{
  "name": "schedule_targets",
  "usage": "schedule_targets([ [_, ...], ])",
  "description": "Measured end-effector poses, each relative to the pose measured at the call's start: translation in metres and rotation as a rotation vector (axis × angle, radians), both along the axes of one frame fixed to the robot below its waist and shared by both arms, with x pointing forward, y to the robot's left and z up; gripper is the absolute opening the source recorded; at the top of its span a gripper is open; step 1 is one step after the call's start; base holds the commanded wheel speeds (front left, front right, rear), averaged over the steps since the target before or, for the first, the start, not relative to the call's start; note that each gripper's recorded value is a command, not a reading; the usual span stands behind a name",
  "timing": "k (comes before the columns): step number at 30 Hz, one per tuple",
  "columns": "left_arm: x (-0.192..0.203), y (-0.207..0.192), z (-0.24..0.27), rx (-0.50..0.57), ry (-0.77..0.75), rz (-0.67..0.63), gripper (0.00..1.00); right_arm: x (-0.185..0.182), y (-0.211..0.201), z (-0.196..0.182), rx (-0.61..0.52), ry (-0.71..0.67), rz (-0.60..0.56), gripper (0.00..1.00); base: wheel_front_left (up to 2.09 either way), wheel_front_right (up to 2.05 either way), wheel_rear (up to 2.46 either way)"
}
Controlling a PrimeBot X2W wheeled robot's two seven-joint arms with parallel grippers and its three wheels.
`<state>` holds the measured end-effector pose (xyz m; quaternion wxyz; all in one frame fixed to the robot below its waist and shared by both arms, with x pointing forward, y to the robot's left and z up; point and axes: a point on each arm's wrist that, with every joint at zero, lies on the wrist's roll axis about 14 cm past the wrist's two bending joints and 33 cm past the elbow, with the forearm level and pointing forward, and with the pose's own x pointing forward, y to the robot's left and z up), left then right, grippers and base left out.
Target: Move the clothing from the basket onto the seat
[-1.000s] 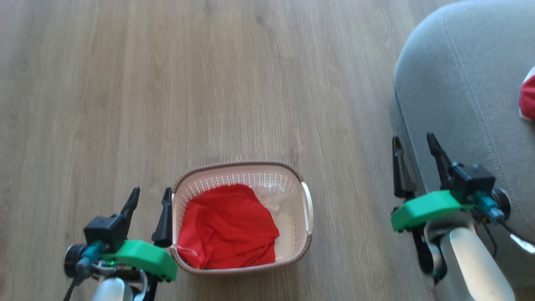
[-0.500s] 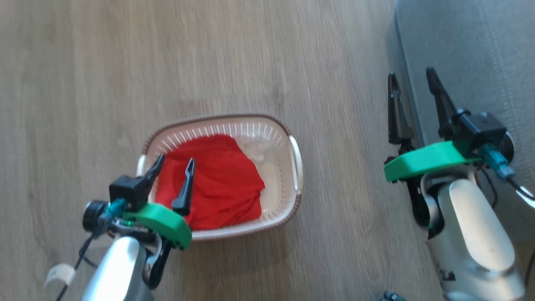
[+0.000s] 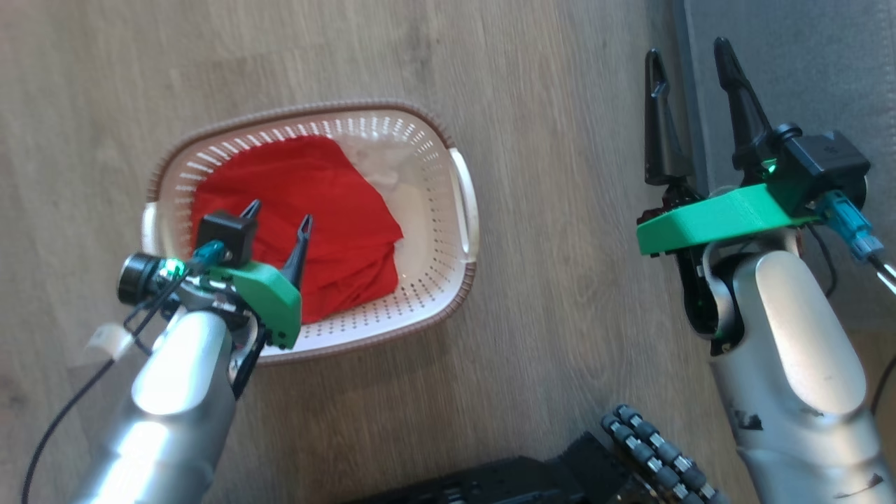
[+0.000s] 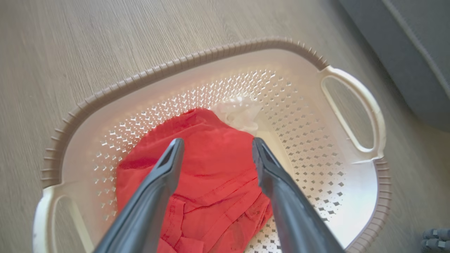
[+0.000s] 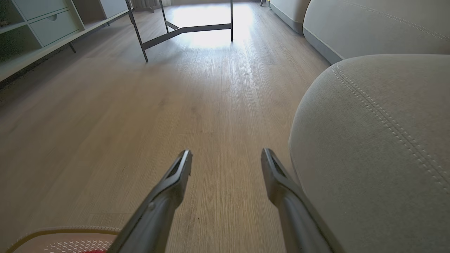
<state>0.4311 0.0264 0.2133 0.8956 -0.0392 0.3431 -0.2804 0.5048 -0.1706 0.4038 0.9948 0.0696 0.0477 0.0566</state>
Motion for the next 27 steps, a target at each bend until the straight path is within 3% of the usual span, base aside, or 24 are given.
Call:
schedule_targets([
  [5, 0.0, -0.012, -0.031, 0.086, 0.028, -0.129, 1.0, 0.001, -0.007, -0.017, 0.001, 0.037, -0.016, 1.0, 0.0, 0.0, 0.0],
  [17, 0.002, 0.012, -0.095, 0.451, 0.086, -0.408, 1.0, 0.005, -0.013, -0.046, 0.012, 0.091, -0.029, 1.0, 0.0, 0.0, 0.0],
  [27, -0.007, 0.018, -0.107, 0.537, 0.109, -0.508, 1.0, 0.004, -0.01, -0.053, 0.038, 0.109, -0.029, 1.0, 0.0, 0.0, 0.0],
])
